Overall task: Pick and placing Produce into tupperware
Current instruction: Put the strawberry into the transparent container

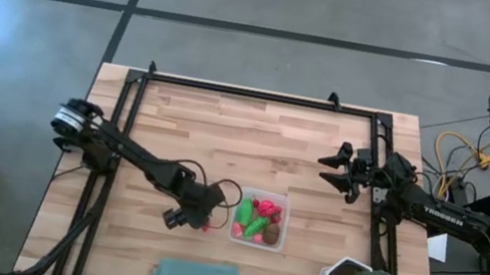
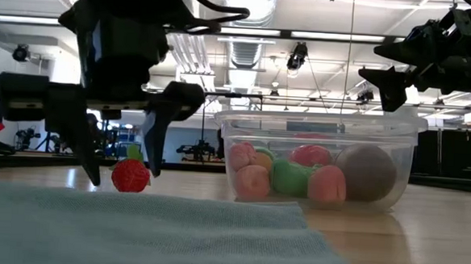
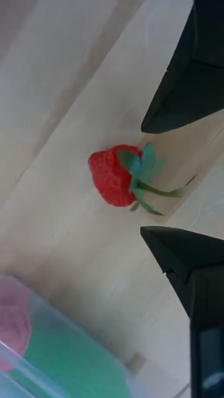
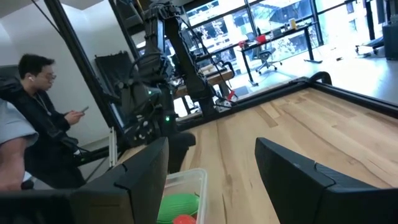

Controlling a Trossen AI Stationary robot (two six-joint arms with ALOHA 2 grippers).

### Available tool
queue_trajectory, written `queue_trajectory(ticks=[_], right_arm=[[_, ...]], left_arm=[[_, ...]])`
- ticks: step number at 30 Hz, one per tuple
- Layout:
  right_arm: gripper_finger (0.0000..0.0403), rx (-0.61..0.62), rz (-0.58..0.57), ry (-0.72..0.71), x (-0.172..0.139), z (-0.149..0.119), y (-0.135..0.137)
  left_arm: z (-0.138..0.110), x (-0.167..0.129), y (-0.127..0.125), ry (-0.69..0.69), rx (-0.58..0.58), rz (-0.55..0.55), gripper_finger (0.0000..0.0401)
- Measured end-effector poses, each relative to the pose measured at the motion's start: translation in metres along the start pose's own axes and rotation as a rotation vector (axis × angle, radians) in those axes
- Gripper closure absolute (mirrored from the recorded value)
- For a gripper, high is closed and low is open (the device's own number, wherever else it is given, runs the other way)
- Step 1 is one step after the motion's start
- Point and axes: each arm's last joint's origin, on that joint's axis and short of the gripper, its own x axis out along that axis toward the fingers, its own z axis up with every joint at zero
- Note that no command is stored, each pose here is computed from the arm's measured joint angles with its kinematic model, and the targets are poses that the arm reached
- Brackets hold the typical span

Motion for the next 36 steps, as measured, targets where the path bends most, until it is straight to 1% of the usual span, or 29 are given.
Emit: queue_trajectory(ticks=[4,11,16,20,24,30,33,36], right_arm=[[0.0170,0.000,0.001,0.000,0.000,0.000,0.000],[0.0170,0.000,0.000,-0.001,0.000,0.000,0.000],[0.0170,0.000,0.000,-0.001,0.000,0.000,0.000],[0.0170,0.000,0.000,-0.001,0.000,0.000,0.000],[0.0170,0.000,0.001,0.000,0.000,0.000,0.000],[0.0170,0.000,0.000,-0.001,0.000,0.000,0.000],[0.0170,0.000,0.000,-0.001,0.000,0.000,0.000],[0.0170,0.000,0.000,-0.001,0.000,0.000,0.000]], left_arm=[[0.003,0.004,0.003,0.001,-0.001,-0.001,0.0176],[0.003,0.013,0.005,0.015,-0.006,-0.022,0.0239],[0.004,0.016,0.006,0.016,-0.009,-0.038,0.0273],[0.011,0.007,0.011,-0.005,-0.004,0.006,0.0293],[0.023,-0.014,0.020,-0.077,-0.005,0.072,0.0312],[0.017,-0.008,0.016,-0.049,-0.011,0.045,0.0321],[0.013,-0.002,0.014,-0.029,-0.097,0.019,0.0321],[0.013,-0.002,0.015,-0.037,-0.211,0.028,0.0319]])
